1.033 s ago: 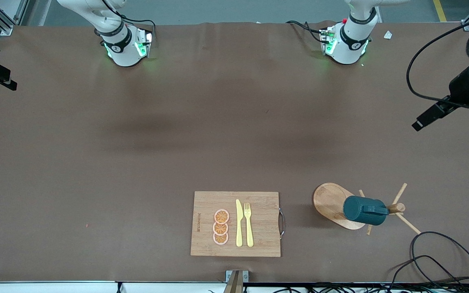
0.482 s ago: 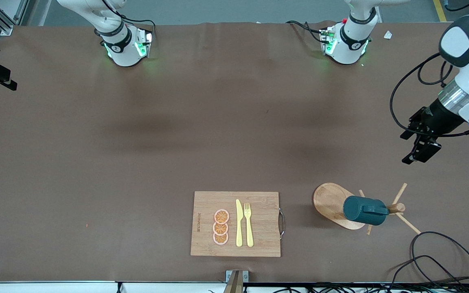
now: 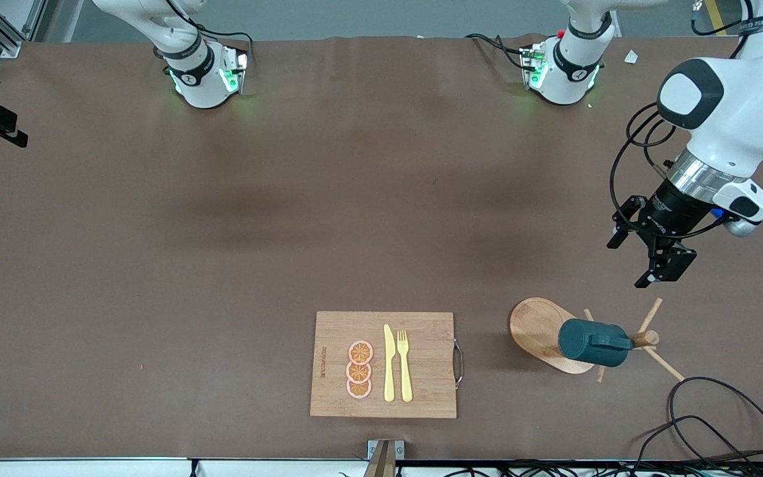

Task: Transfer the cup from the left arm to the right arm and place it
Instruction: 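Lower the left gripper around the teal mug on the stand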

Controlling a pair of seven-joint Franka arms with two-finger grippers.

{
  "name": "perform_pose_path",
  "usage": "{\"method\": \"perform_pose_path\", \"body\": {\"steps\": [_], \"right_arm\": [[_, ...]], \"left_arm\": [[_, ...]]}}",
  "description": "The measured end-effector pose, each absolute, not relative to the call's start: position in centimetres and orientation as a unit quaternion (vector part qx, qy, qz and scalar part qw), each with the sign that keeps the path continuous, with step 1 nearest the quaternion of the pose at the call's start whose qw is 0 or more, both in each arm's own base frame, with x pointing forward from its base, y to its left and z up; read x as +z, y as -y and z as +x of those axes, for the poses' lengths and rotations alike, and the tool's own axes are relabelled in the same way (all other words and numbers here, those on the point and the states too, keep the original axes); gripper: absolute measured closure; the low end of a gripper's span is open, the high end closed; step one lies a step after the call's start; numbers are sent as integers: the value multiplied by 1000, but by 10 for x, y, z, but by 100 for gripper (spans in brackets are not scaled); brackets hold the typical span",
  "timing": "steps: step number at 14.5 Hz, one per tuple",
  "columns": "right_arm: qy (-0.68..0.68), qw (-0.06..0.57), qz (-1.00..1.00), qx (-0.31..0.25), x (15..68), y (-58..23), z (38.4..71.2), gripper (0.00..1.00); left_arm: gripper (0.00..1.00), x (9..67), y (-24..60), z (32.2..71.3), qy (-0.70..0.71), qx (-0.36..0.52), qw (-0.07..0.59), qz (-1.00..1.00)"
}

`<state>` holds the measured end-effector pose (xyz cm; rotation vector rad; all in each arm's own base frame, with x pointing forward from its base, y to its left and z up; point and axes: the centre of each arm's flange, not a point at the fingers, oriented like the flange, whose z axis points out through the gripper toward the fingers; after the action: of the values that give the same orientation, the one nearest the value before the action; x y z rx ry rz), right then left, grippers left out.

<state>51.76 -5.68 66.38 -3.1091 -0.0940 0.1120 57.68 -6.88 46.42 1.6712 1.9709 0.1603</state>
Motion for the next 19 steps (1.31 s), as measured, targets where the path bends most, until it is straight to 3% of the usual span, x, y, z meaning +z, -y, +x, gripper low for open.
{"method": "perform_pose_path", "body": {"steps": [19], "right_arm": [[30,15,-999,36,664,57,518,0]], "left_arm": [[0,365,104,600,-733,129,327,582]]}}
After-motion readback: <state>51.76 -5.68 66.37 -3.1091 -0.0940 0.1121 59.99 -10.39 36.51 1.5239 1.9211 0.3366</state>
